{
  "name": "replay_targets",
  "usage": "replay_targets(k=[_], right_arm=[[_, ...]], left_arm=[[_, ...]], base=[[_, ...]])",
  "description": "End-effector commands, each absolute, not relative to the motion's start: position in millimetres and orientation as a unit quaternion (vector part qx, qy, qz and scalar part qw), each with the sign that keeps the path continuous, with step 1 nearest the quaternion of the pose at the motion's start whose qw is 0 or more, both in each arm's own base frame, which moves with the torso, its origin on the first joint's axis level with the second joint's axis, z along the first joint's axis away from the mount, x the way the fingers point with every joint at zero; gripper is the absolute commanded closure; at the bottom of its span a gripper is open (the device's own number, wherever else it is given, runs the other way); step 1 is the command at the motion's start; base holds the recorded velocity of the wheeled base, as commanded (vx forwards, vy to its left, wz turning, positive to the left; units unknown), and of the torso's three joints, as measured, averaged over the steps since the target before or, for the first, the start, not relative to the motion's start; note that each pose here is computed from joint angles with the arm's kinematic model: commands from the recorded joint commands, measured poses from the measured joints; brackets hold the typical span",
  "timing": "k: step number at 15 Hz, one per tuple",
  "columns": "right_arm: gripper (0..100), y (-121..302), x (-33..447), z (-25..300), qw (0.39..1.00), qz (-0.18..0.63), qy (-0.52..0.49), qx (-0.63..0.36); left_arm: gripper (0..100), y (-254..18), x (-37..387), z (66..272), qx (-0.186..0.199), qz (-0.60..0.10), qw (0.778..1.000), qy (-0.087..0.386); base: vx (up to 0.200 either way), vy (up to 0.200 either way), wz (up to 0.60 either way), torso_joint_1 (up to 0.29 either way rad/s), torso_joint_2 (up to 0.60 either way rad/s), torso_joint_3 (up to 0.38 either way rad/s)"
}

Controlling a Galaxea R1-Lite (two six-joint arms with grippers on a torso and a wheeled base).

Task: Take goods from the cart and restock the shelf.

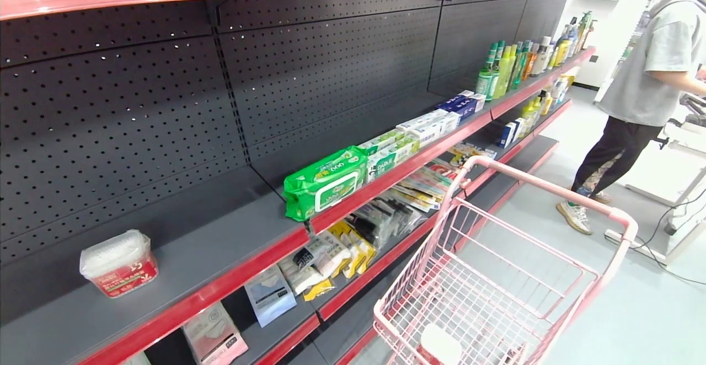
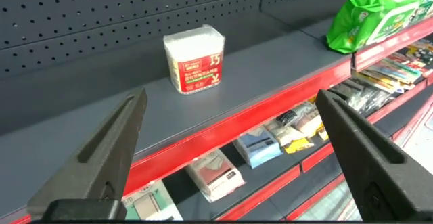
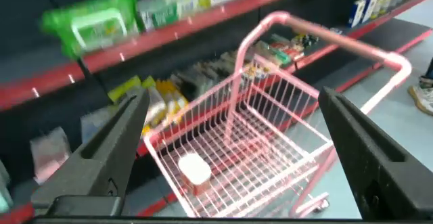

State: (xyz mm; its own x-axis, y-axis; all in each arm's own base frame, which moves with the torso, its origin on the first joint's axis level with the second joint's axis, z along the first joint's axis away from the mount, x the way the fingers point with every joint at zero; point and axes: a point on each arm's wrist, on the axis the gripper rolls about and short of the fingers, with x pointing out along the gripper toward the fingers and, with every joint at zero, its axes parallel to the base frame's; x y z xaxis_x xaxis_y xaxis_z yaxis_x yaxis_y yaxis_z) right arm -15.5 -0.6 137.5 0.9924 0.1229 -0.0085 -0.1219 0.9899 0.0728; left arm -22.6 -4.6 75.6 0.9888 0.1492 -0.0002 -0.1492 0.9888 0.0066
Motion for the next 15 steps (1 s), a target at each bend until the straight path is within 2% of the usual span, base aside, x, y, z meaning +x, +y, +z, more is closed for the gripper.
replay_targets(k=[1, 2, 3, 6, 9, 11, 15], right_arm=[[0, 8.6, 111.3, 253.5, 0.991, -0.019, 0.128, 0.041], [0, 10.7, 153.4, 229.5, 0.976, -0.028, 0.211, 0.045], [0, 13.1, 175.6, 217.6, 0.967, -0.03, 0.247, 0.05], [0, 48.2, 239.7, 137.9, 0.904, 0.056, 0.423, 0.018], [0, 72.2, 253.3, 103.9, 0.871, 0.155, 0.465, -0.034], [0, 72.6, 255.5, 97.1, 0.863, 0.17, 0.472, -0.058], [0, 81.2, 286.4, 46.8, 0.838, 0.218, 0.479, -0.142]], left_arm=[[0, -4.6, -22.5, 75.6, 0.003, 0.075, 0.997, 0.001], [0, -4.6, -22.5, 75.6, 0.003, 0.075, 0.997, 0.001], [0, -4.6, -22.4, 75.2, 0.004, 0.075, 0.997, 0.002], [0, -4.6, -22.5, 75.6, 0.004, 0.075, 0.997, 0.001], [0, -4.6, -22.5, 75.6, 0.005, 0.076, 0.997, 0.001], [0, -4.6, -22.5, 75.6, 0.005, 0.076, 0.997, 0.001], [0, -4.6, -22.5, 75.6, 0.005, 0.076, 0.997, 0.001]], base=[[0.0, 0.0, 0.0, 0.0, 0.0, 0.0], [0.0, 0.0, 0.0, 0.0, 0.0, 0.0], [0.0, 0.0, 0.0, 0.0, 0.0, 0.0], [0.0, 0.0, 0.0, 0.0, 0.0, 0.0], [0.0, 0.0, 0.0, 0.0, 0.0, 0.0], [0.0, 0.0, 0.0, 0.0, 0.0, 0.0], [0.0, 0.0, 0.0, 0.0, 0.0, 0.0]])
